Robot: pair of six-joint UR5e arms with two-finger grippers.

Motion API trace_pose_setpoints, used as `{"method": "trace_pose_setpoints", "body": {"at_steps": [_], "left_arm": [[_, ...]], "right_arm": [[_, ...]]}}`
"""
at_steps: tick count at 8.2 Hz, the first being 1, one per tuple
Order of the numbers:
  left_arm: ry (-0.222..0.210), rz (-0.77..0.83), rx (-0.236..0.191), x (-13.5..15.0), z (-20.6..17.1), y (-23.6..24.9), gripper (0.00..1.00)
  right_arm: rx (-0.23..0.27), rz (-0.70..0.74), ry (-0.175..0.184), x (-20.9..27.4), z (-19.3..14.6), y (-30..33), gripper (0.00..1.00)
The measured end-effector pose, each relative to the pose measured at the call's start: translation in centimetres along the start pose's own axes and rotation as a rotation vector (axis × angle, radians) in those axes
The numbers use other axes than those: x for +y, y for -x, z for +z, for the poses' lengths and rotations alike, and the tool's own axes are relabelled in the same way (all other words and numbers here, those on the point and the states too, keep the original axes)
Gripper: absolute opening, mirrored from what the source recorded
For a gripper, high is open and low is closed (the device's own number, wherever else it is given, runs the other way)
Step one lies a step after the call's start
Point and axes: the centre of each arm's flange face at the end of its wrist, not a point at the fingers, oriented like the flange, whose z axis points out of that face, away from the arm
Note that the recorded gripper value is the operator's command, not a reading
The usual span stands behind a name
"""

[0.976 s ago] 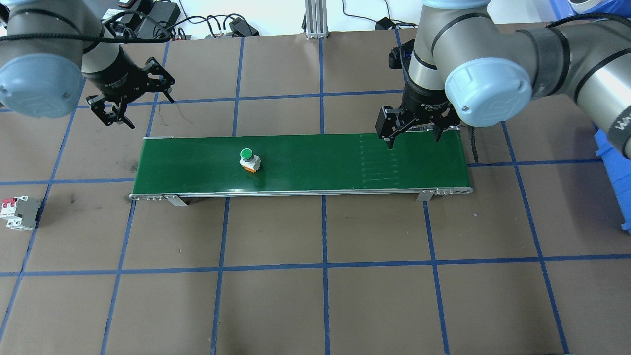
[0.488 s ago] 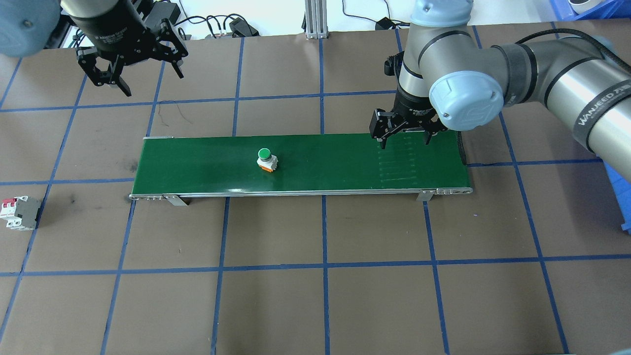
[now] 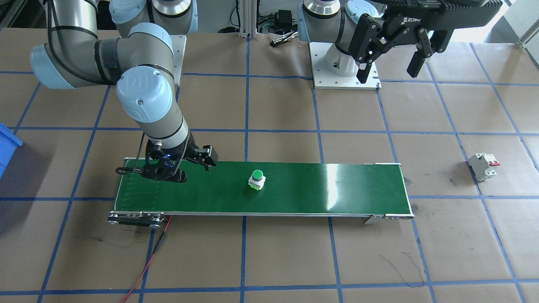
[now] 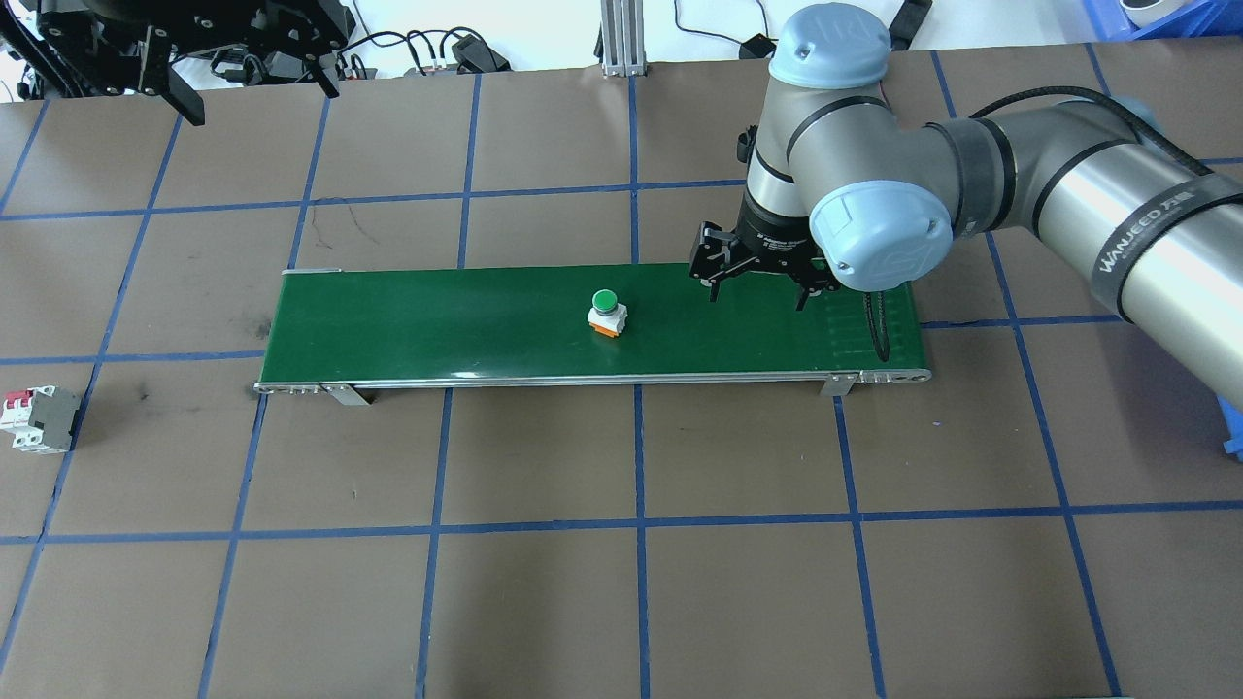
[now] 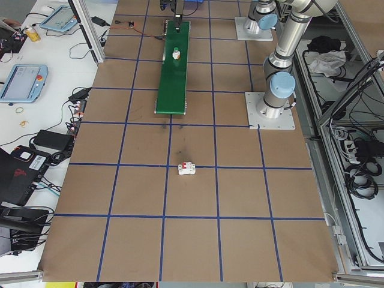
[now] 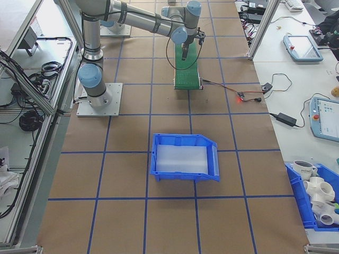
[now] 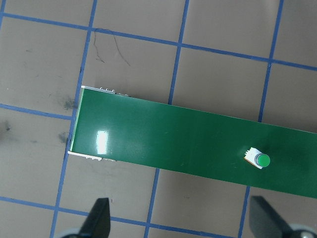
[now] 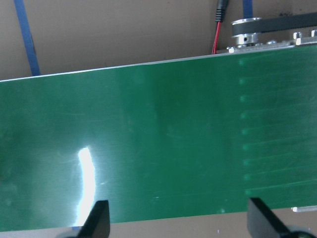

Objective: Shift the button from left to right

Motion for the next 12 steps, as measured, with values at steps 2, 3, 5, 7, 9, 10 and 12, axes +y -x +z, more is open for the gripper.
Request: {"method": "trace_pose_setpoints", "body": {"at_steps": [2,3,5,7,9,10,12], "left_arm": [[0.002,0.002,-0.001,0.2,-0.1,0.0,1.00],[0.003,0.003,-0.002,0.3,-0.1,0.0,1.00],[0.003,0.003,-0.002,0.3,-0.1,0.0,1.00],[0.002,0.002,-0.002,0.3,-0.1,0.1,1.00],[0.003,0.002,-0.003,0.3,-0.1,0.1,1.00],[0.003,0.002,-0.003,0.3,-0.2,0.1,1.00],[0.003,0.001,-0.003,0.3,-0.2,0.2,1.00]], "right_arm": [[-0.016,0.023,-0.027,1.1,-0.1,2.3,1.00],[-0.047,0.048,-0.034,1.3,-0.2,3.3,1.00],[-0.095,0.075,-0.037,1.3,0.3,4.4,0.95],[-0.074,0.078,-0.016,0.5,2.4,4.5,0.61],[-0.015,0.079,-0.002,-0.4,4.4,3.6,0.04],[0.014,0.077,0.007,-0.9,4.9,2.6,0.00],[0.045,0.038,0.027,-2.4,4.8,-0.8,0.00]]}}
